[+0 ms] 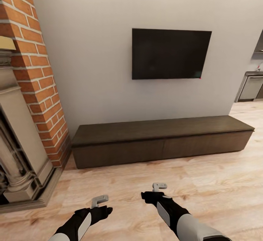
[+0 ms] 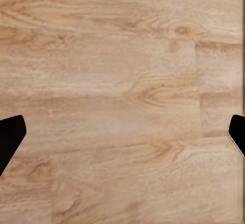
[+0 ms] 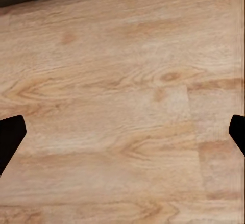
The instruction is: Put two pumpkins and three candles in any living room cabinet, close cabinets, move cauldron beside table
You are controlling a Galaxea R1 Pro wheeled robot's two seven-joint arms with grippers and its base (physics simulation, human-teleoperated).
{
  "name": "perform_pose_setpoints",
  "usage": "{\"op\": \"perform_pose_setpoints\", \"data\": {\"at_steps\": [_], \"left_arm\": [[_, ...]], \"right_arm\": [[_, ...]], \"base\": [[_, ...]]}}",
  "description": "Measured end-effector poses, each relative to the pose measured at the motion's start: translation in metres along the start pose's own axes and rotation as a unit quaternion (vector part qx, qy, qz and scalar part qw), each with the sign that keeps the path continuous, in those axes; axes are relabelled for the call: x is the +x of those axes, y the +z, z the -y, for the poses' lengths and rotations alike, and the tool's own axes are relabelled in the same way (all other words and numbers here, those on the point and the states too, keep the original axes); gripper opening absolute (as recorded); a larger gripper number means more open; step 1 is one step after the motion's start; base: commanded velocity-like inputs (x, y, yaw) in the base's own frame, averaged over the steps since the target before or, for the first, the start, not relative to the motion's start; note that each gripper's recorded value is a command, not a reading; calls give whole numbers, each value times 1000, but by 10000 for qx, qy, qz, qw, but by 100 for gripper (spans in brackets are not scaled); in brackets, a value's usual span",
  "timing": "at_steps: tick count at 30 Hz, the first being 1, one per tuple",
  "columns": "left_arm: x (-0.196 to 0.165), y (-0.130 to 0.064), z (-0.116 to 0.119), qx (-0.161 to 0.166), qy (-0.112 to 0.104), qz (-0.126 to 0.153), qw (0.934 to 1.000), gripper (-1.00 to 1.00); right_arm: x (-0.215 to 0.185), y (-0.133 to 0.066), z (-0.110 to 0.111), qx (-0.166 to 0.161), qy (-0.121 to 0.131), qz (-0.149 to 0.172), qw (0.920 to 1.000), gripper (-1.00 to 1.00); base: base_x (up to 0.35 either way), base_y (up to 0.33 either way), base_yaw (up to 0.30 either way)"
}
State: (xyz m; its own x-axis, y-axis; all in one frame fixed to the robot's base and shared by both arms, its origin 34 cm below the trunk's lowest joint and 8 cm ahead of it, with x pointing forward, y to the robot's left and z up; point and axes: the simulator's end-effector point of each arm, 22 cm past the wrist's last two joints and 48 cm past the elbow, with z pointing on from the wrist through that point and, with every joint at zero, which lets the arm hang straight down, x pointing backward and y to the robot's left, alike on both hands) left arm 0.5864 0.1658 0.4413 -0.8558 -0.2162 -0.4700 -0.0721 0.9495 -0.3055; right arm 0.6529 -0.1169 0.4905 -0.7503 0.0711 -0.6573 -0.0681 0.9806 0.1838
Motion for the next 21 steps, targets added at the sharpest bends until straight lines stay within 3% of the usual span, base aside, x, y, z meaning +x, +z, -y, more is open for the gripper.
{"op": "perform_pose_setpoints", "data": {"at_steps": [13, 21], "left_arm": [[-2, -1, 1, 7, 3, 27, 10000, 100], [-3, -2, 1, 7, 3, 40, 10000, 100]], "right_arm": [[-6, -2, 2, 19, -76, 141, 9999, 100], [-9, -2, 3, 49, -75, 171, 9998, 100]], "base": [[130, -235, -32], [126, -114, -14]]}}
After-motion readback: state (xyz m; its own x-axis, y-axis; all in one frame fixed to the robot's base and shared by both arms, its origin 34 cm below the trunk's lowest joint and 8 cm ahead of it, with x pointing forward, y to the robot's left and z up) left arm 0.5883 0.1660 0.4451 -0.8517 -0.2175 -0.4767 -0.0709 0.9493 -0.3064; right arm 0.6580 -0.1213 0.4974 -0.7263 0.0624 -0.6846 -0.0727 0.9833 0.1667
